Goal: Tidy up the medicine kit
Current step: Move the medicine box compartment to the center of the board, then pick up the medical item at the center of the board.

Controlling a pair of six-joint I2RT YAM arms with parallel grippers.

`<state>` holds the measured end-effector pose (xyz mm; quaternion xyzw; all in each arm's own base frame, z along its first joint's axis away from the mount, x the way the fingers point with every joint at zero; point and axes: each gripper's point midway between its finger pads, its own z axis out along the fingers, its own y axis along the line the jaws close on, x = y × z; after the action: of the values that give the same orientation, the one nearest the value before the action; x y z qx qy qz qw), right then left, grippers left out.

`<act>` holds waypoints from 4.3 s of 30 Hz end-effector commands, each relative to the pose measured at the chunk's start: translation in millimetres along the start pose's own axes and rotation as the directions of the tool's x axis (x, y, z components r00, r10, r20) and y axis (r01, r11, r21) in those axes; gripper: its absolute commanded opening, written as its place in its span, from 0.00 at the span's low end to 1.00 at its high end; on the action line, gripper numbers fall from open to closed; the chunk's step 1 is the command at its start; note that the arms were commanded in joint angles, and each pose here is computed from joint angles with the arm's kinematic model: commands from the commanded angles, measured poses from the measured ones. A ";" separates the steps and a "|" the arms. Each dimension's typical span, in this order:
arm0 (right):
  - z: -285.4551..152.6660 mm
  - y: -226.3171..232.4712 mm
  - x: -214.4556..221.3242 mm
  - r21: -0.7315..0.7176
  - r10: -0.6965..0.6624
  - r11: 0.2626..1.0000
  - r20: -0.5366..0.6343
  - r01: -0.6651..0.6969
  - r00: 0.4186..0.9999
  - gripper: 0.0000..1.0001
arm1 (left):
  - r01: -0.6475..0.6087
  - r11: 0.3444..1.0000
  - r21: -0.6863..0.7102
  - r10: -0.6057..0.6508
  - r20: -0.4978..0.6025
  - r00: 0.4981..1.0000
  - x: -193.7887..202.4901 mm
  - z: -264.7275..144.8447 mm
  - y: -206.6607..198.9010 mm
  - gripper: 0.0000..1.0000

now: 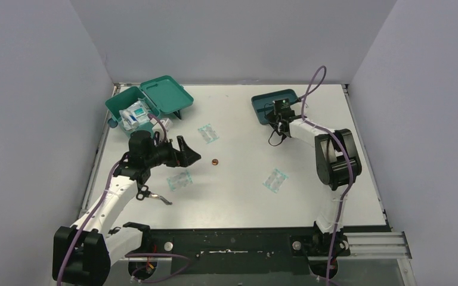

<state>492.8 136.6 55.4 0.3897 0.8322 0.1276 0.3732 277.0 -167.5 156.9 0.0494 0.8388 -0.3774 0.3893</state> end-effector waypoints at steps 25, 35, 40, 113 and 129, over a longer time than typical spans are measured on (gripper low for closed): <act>5.9 -11.9 33.8 -0.075 -0.310 0.951 -0.193 0.301 0.931 0.21 | -0.082 0.962 -0.261 0.062 -0.084 0.995 -1.5 -24.7 40.8 0.97; -55.6 -42.9 68.3 -0.176 -0.527 0.850 -0.285 0.497 0.800 0.21 | -0.086 0.976 -0.201 0.073 -0.071 0.995 0.8 -19.6 33.4 0.97; -88.6 -62.0 91.3 -0.224 -0.598 0.801 -0.326 0.555 0.732 0.21 | -0.098 0.983 -0.158 0.088 -0.065 0.994 -0.4 -17.6 25.6 0.97; -142.5 -116.1 72.5 0.565 -0.003 0.805 -0.300 0.181 0.954 0.37 | -0.154 0.985 -0.083 0.151 -0.037 0.988 0.7 -21.5 0.3 0.84; -119.1 -119.9 87.4 0.607 0.062 0.783 -0.291 0.134 0.955 0.36 | -0.156 0.984 -0.086 0.154 -0.034 0.988 -0.5 -21.2 0.9 0.84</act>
<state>292.4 129.7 28.8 0.4337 0.8905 -0.1079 0.0847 260.7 -147.3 150.4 0.0790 0.8723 -0.2972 0.3802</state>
